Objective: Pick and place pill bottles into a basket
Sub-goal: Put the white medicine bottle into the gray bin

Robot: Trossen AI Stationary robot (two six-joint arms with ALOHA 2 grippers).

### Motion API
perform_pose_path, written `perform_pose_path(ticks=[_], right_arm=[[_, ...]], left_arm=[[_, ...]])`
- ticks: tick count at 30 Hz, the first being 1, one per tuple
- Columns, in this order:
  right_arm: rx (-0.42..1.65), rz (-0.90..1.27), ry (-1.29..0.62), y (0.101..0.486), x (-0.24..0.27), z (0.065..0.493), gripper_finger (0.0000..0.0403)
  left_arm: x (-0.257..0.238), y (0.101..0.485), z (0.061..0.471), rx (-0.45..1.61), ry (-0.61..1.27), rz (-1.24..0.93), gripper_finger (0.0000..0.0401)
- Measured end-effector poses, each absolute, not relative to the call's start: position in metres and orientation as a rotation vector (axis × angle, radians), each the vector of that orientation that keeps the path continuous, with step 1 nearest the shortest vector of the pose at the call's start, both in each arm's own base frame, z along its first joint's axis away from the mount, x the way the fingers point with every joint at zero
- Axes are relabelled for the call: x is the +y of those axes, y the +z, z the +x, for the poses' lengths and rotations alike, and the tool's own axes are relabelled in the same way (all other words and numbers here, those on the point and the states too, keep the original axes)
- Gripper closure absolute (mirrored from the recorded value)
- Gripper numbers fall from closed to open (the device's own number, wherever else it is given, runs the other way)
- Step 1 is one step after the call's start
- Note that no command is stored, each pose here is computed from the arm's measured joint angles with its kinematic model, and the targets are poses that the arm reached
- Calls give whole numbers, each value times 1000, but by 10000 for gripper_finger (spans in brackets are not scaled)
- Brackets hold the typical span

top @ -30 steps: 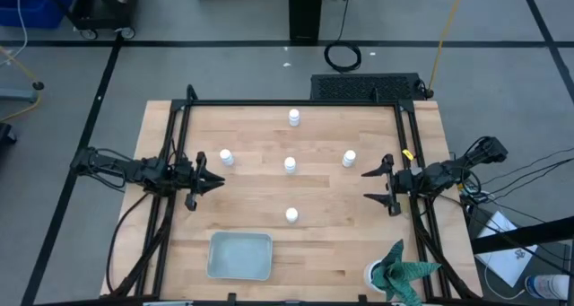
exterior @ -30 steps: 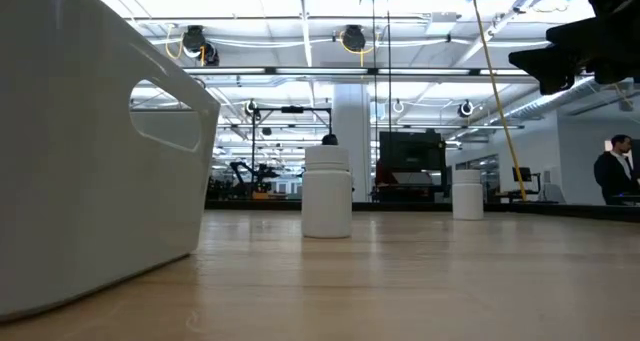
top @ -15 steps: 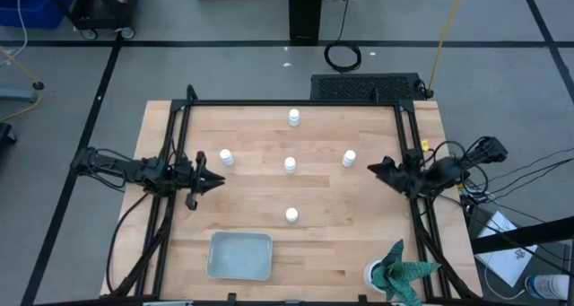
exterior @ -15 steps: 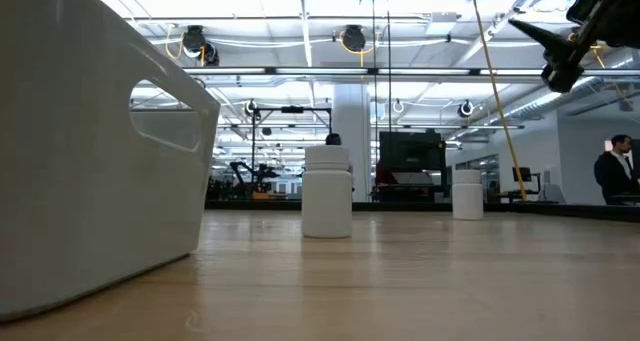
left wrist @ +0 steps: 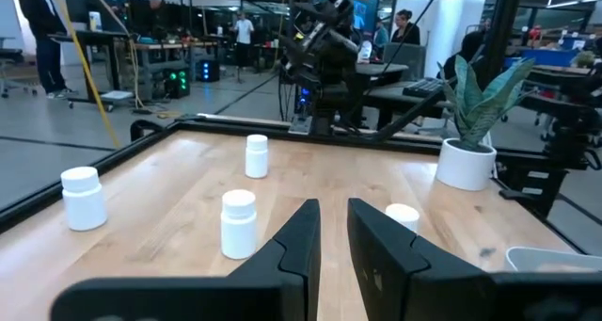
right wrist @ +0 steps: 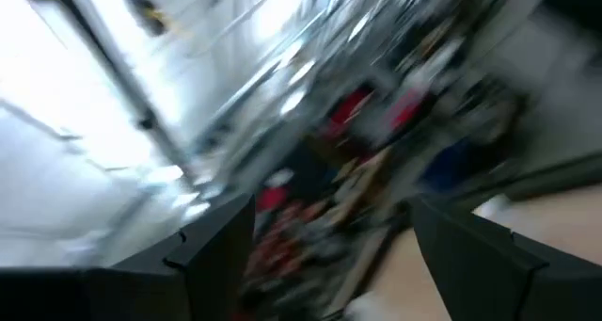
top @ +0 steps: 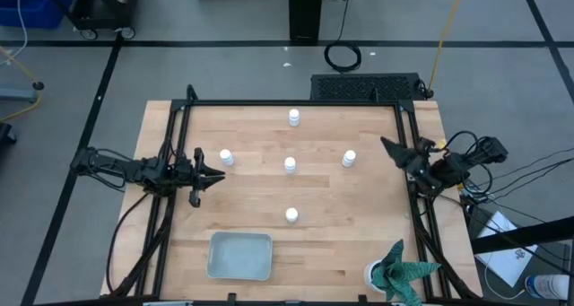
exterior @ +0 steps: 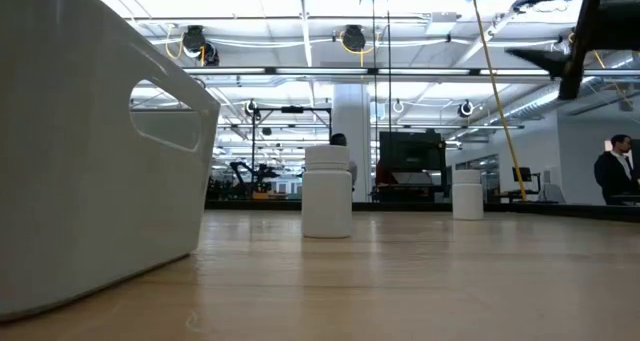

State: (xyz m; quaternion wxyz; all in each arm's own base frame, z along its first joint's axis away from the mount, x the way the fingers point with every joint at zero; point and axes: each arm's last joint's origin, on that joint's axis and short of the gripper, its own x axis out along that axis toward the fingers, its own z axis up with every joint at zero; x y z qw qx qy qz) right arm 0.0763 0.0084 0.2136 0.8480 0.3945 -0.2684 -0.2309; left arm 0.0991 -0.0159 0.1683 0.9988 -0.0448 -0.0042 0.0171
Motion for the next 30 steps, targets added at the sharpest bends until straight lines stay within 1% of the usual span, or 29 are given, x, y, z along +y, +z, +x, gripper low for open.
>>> perform_pose_path(ticks=[2, 4, 7, 8, 10, 13, 14, 17, 19, 21, 25, 30], right_arm=[[-564, 785, -545, 214, 7, 75, 124], [-583, 791, -574, 216, 5, 75, 124], [-563, 785, -522, 215, 7, 81, 124], [-535, 752, -508, 214, 9, 84, 124], [-537, 733, -480, 229, 10, 88, 125], [-550, 763, -457, 247, 12, 95, 128], [-558, 762, -462, 250, 12, 96, 128], [-620, 724, -565, 267, 8, 97, 128], [-618, 677, -514, 279, 9, 102, 131], [-548, 626, -466, 287, 14, 115, 136], [-369, 621, -388, 306, 24, 146, 146], [-83, 610, -271, 326, 31, 193, 146]], left_arm=[[-16, 168, 99, -8, 34, -90, 338], [-16, 168, 99, -8, 34, -90, 338], [-16, 168, 99, -8, 34, -90, 338], [-16, 168, 99, -7, 34, -90, 338], [-16, 168, 99, -7, 34, -91, 338], [-16, 168, 99, -7, 34, -91, 339], [-16, 168, 99, -7, 34, -90, 338], [-16, 168, 99, -8, 34, -91, 338], [-16, 168, 99, -8, 34, -91, 339], [-16, 168, 99, -7, 34, -91, 338], [-16, 168, 99, -9, 34, -91, 339], [-16, 168, 99, -9, 34, -92, 338]])
